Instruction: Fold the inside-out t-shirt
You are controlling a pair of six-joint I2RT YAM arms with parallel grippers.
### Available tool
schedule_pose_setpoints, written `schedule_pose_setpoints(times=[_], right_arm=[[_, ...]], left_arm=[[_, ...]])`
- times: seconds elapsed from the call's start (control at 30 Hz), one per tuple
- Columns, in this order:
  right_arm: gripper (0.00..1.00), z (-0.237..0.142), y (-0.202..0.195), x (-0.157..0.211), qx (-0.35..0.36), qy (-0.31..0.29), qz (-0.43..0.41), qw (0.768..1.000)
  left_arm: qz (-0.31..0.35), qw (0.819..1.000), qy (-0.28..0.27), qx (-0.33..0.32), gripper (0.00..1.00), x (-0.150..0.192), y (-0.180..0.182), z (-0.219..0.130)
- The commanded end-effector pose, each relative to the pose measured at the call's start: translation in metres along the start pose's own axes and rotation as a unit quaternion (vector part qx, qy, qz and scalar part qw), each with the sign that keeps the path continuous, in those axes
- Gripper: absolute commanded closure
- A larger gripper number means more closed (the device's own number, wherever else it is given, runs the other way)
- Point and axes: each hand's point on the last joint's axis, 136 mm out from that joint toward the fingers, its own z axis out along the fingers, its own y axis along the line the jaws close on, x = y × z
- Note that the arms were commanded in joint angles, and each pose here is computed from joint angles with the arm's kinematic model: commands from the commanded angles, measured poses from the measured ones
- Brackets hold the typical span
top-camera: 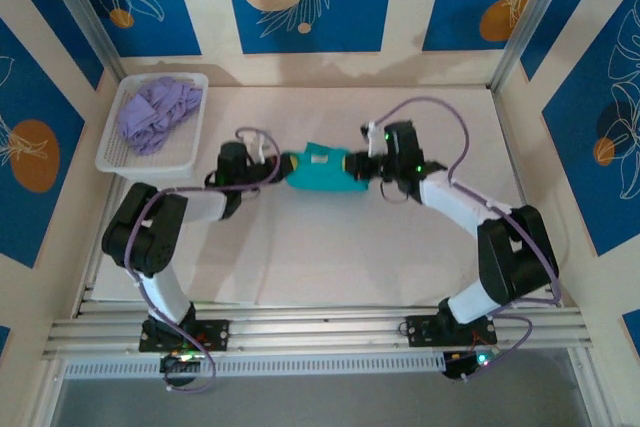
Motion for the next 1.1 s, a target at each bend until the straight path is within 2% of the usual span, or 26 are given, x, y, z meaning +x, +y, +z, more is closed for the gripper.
schedule_pose_setpoints(times=[0.0, 0.1, 0.2, 0.37, 0.53, 0.73, 0.93, 1.07], right_arm=[[0.99, -0.016, 0.022, 0.032, -0.013, 0.001, 0.024, 1.000], [0.99, -0.019, 0.022, 0.070, -0.002, 0.025, 0.060, 0.998], [0.99, -0.019, 0.012, 0.086, 0.017, 0.038, 0.086, 0.995], [0.99, -0.026, -0.009, 0.077, 0.052, 0.031, 0.100, 0.993], [0.98, -0.033, -0.031, 0.061, 0.067, 0.020, 0.125, 0.990], [0.96, -0.024, -0.065, 0.054, 0.095, 0.045, 0.173, 0.979], [0.93, -0.011, -0.104, 0.050, 0.116, 0.063, 0.232, 0.964], [0.92, -0.004, -0.102, 0.042, 0.089, 0.071, 0.230, 0.967]], left_arm=[[0.017, 0.995, -0.028, 0.098, 1.00, 0.006, -0.057, -0.024], [0.000, 0.995, 0.009, 0.102, 1.00, 0.040, -0.056, -0.028], [-0.004, 0.995, 0.026, 0.100, 1.00, 0.049, -0.051, -0.023], [0.011, 0.995, 0.029, 0.095, 1.00, 0.035, -0.053, -0.007], [0.042, 0.997, 0.040, 0.041, 1.00, 0.018, -0.043, 0.011], [0.050, 0.995, 0.086, -0.023, 1.00, 0.013, -0.013, 0.044], [0.054, 0.992, 0.107, -0.035, 0.98, 0.003, 0.001, 0.080], [0.053, 0.992, 0.107, -0.027, 0.99, -0.004, -0.002, 0.089]])
